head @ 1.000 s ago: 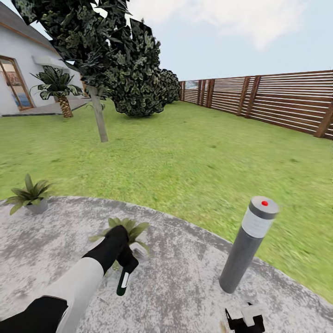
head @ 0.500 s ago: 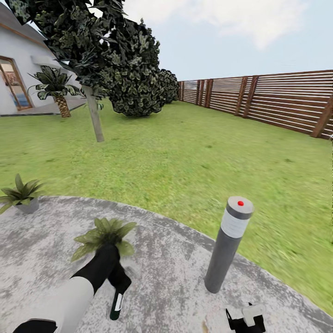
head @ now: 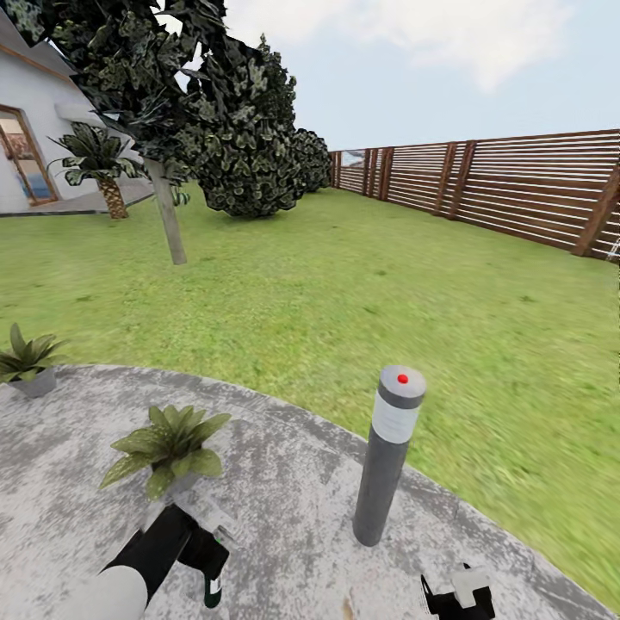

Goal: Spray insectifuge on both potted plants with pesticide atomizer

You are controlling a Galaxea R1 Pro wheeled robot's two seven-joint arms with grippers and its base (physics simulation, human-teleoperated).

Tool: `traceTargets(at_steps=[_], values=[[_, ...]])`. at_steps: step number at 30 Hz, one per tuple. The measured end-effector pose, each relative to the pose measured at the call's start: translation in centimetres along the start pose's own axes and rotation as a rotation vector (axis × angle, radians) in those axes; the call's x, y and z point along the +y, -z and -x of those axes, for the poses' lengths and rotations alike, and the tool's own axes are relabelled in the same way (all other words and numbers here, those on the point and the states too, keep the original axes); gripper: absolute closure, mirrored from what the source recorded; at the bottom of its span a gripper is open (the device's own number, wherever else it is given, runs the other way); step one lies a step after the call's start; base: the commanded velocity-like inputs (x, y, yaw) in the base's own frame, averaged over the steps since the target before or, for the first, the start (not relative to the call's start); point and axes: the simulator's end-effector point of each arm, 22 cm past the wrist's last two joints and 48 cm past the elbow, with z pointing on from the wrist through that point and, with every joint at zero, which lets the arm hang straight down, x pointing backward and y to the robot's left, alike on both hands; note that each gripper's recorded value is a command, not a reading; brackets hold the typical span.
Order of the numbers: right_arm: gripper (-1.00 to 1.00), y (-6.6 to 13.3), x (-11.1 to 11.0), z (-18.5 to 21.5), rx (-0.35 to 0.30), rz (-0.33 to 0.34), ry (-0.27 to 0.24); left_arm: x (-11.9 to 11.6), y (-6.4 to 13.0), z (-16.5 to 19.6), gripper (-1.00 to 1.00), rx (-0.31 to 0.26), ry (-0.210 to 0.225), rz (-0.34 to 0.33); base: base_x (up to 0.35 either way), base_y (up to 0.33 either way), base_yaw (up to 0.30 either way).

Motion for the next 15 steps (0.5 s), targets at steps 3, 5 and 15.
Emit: traceTargets(at_steps=[3, 5, 15], values=[[-1.0, 0.0, 0.0, 0.0, -0.001, 0.0, 0.0, -0.4, -0.5, 0.2, 1.0, -0.039, 0.005, -0.006, 0.0, -0.274, 0.0], [-1.0, 0.0, 0.0, 0.0, -0.001, 0.0, 0.0, -0.8, -0.9, -0.5, 1.0, -0.035, 0.013, -0.009, 0.0, -0.274, 0.0], [-1.0, 0.0, 0.0, 0.1, -0.002, 0.0, 0.0, -0.5, -3.0, -2.3, 1.0, -0.18, 0.193, 0.104, 0.0, -0.275, 0.102]])
